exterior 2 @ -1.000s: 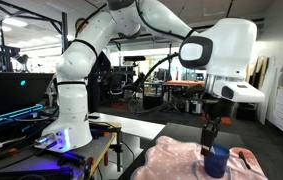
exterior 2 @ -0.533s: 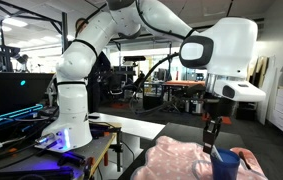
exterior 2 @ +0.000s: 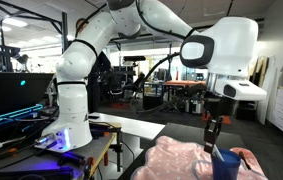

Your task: Remove the marker the blue cup and place it on the apron

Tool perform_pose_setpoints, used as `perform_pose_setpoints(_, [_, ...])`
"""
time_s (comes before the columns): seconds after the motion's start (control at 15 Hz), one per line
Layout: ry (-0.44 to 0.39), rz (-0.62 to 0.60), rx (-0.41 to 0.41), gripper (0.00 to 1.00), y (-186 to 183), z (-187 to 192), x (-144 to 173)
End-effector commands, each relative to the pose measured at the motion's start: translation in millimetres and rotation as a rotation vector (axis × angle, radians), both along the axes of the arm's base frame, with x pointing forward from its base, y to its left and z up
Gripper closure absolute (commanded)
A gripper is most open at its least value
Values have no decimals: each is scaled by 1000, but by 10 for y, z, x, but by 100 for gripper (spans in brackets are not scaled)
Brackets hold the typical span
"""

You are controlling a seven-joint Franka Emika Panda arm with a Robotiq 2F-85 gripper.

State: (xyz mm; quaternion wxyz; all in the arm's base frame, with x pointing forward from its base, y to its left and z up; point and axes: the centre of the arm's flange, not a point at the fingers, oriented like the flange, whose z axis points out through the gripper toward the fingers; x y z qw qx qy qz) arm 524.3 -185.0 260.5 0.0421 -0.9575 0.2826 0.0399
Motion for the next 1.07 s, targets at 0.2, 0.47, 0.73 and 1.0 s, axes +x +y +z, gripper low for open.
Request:
perform_pose_setpoints(0.2, [5,-7,-7,95,62,213,134])
perform_pose_setpoints(0.47, [6,-5,-24,95,81,300,156])
perform_pose_setpoints(0.73, [30,-1,-32,95,97,332,123])
perform_pose_setpoints(1.0, [50,7,-36,95,134,373,93])
